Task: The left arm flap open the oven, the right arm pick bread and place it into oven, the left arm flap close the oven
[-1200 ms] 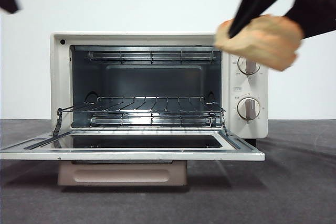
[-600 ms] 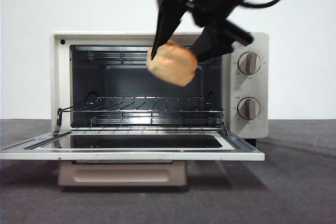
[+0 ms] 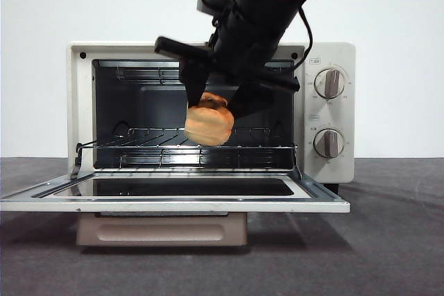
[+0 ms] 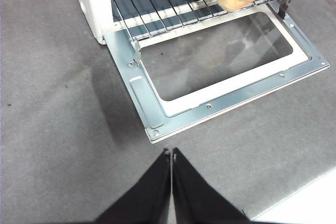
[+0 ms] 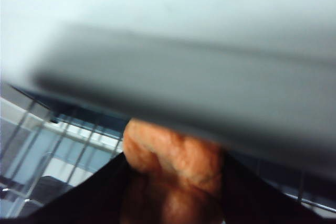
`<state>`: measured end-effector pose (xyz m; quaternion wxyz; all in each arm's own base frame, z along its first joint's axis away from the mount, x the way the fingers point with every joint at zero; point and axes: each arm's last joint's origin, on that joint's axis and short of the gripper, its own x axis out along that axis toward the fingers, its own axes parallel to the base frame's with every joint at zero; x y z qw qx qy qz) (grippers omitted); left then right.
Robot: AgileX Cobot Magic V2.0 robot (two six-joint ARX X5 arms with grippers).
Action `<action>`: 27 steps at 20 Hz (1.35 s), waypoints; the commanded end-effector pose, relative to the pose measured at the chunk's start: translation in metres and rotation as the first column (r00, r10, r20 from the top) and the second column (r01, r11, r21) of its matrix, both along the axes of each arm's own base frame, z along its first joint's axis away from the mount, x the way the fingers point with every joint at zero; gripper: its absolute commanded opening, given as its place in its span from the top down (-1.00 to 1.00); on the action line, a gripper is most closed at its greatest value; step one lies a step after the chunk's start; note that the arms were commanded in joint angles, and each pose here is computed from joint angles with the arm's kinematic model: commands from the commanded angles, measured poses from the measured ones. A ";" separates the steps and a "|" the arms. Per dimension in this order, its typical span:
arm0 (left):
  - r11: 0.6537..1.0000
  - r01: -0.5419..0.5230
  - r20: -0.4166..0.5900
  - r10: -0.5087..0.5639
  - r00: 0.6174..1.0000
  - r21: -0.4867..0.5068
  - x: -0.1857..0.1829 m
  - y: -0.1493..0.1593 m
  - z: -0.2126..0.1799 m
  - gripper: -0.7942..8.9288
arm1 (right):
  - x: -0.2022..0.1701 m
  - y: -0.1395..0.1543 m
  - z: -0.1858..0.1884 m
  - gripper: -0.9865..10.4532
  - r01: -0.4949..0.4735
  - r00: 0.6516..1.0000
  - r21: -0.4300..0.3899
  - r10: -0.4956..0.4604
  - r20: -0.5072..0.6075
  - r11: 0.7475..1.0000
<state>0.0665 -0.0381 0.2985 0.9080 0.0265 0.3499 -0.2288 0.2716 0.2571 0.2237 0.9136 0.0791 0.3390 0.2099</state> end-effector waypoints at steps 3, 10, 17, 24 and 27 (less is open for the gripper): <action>1.000 0.002 0.007 -0.002 1.000 -0.006 0.001 -0.001 0.002 0.81 | 0.003 0.006 -0.001 0.15 0.020 1.000 0.002 -0.020 0.006 1.000; 1.000 0.002 0.007 -0.002 1.000 -0.006 0.001 -0.001 0.002 0.81 | -0.004 0.006 0.009 0.07 -0.005 1.000 0.016 0.005 0.014 1.000; 1.000 0.002 0.049 -0.001 0.999 -0.029 0.003 -0.002 0.005 0.81 | -0.044 -0.009 0.064 0.07 -0.115 0.990 0.004 0.114 0.086 0.993; 0.993 -0.007 0.150 0.024 0.988 -0.115 0.015 -0.009 0.010 0.81 | -0.089 -0.062 0.114 0.07 -0.203 0.963 -0.131 0.222 0.154 0.970; 0.993 -0.021 0.126 0.036 0.991 -0.118 0.022 -0.012 0.002 0.81 | -0.107 -0.086 0.123 0.07 -0.245 0.948 -0.148 0.268 0.173 0.958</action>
